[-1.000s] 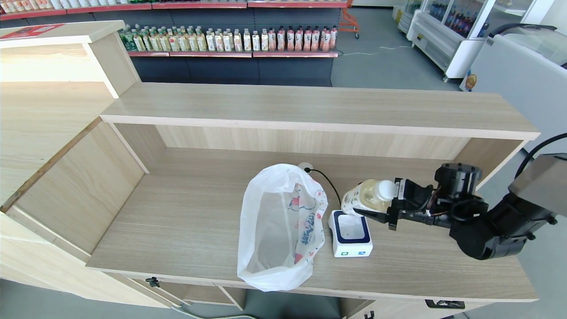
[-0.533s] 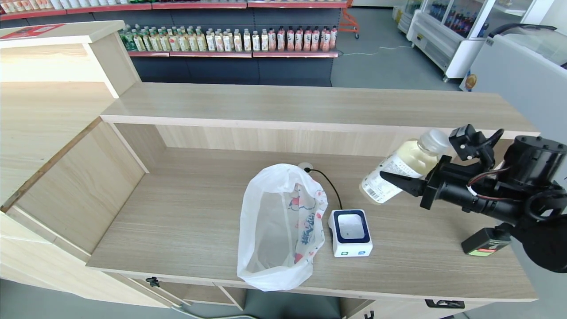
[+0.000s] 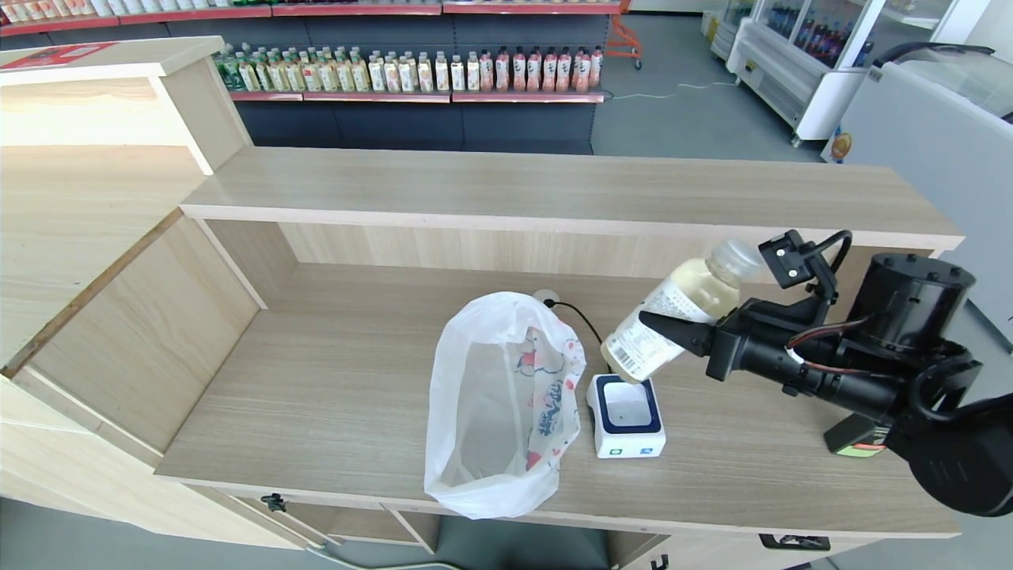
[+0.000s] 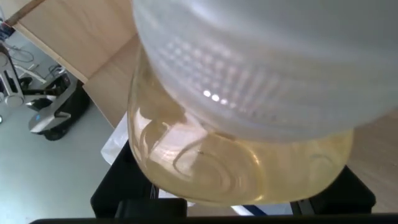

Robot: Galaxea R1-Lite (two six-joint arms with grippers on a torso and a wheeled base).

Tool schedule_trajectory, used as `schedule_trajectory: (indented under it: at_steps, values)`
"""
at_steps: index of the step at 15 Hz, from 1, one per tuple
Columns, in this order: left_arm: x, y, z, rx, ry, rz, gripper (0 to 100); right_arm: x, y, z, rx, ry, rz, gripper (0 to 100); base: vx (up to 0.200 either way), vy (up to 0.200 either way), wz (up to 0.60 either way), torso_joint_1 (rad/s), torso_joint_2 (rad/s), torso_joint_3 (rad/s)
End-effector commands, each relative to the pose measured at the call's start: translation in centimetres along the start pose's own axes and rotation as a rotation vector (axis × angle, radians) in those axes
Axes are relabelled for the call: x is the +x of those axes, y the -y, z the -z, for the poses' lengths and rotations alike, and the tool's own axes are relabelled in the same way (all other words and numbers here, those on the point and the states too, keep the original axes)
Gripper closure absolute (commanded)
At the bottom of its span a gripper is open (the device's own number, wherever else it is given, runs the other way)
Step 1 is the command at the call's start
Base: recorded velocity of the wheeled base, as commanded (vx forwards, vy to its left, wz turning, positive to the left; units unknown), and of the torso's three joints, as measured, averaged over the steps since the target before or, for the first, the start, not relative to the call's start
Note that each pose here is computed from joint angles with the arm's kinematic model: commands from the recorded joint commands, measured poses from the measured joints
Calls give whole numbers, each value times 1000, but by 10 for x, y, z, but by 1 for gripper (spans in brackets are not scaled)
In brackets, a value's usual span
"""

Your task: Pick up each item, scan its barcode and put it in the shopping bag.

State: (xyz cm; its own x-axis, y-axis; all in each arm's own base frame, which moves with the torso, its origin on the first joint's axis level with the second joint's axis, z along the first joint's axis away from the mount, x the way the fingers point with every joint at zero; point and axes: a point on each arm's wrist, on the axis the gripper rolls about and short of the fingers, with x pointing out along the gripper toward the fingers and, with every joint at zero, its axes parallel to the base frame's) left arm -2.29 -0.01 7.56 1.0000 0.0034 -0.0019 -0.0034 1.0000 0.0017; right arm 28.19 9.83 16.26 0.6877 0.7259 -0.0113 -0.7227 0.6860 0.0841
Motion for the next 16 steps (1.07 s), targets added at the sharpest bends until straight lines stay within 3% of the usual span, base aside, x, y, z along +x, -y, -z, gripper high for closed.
schedule_trajectory:
  at_steps: [1,4,9,11,16]
  values:
    - [0,0,0,0,0,0,0,12,4,20,28,-54,-9,100,0,0,0,0,0,0]
    - [0,0,0,0,0,0,0,28,5,38,44,-95,-29,100,0,0,0,0,0,0]
    - [0,0,0,1,0,0,0,68,-2,71,25,-65,-106,100,0,0,0,0,0,0]
    - [0,0,0,3,0,-1,0,78,-5,84,25,-75,-126,100,0,200,0,2,5,5]
    - [0,0,0,3,0,-1,0,114,3,109,-43,-38,-79,100,0,40,0,0,0,1]
